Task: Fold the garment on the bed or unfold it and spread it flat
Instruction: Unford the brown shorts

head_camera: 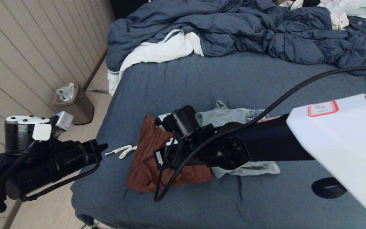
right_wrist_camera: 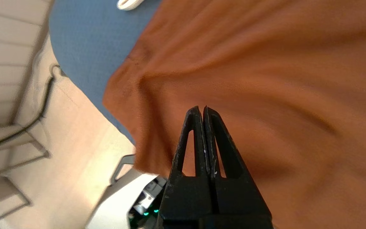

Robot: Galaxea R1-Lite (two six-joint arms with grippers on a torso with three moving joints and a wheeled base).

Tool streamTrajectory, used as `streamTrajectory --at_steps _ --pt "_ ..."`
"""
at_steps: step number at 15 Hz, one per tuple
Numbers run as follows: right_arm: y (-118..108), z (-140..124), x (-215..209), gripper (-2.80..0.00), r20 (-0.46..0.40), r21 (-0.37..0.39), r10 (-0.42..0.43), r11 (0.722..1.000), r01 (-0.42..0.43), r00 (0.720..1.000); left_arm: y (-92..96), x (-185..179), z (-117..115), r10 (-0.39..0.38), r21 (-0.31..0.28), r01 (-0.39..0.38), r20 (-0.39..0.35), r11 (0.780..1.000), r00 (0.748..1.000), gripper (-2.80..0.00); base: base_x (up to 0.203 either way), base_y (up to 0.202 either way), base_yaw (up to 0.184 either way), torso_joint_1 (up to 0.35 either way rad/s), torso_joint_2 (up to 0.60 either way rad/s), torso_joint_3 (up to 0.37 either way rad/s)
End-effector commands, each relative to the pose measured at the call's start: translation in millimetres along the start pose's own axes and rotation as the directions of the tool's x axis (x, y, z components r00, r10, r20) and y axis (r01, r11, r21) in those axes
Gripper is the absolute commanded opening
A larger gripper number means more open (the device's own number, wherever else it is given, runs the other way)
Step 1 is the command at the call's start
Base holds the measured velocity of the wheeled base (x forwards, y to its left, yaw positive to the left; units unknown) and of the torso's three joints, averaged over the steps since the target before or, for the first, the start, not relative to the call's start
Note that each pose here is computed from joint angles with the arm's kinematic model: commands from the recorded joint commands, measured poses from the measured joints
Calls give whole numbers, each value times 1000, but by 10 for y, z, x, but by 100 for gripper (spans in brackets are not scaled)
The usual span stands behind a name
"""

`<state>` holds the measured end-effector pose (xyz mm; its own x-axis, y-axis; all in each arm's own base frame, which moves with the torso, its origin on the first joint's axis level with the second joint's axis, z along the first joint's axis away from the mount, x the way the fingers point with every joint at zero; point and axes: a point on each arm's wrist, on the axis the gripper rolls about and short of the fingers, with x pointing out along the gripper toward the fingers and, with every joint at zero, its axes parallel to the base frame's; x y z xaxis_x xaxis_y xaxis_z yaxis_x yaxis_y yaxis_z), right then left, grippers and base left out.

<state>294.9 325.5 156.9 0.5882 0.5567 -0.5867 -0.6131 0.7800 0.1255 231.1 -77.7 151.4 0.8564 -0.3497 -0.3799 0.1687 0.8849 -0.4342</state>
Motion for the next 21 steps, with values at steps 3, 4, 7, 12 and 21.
streamTrajectory --at_steps 3,4,7,12,21 --pt "161 -77 293 0 -8 -26 11 1000 -11 1000 10 5 -17 0 -3 0 -6 1000 1000 -280 0 0 0 0 0 0" --pt "180 -97 370 0 -3 -39 -18 999 18 1000 13 13 -22 1 -4 -1 -10 1000 1000 -280 0 0 0 0 0 0" --pt "285 -186 448 0 -13 -74 -40 996 39 999 20 13 -34 4 -4 -4 -14 1000 1000 -280 0 0 0 0 0 0" --pt "311 -233 536 0 10 -94 -81 992 82 997 32 27 -57 8 -4 -9 -25 1000 1000 -280 0 0 0 0 0 0" --pt "282 -274 616 -280 11 -119 -112 986 112 994 44 62 -85 12 -8 -13 -41 1000 999 -280 0 0 0 0 0 0"
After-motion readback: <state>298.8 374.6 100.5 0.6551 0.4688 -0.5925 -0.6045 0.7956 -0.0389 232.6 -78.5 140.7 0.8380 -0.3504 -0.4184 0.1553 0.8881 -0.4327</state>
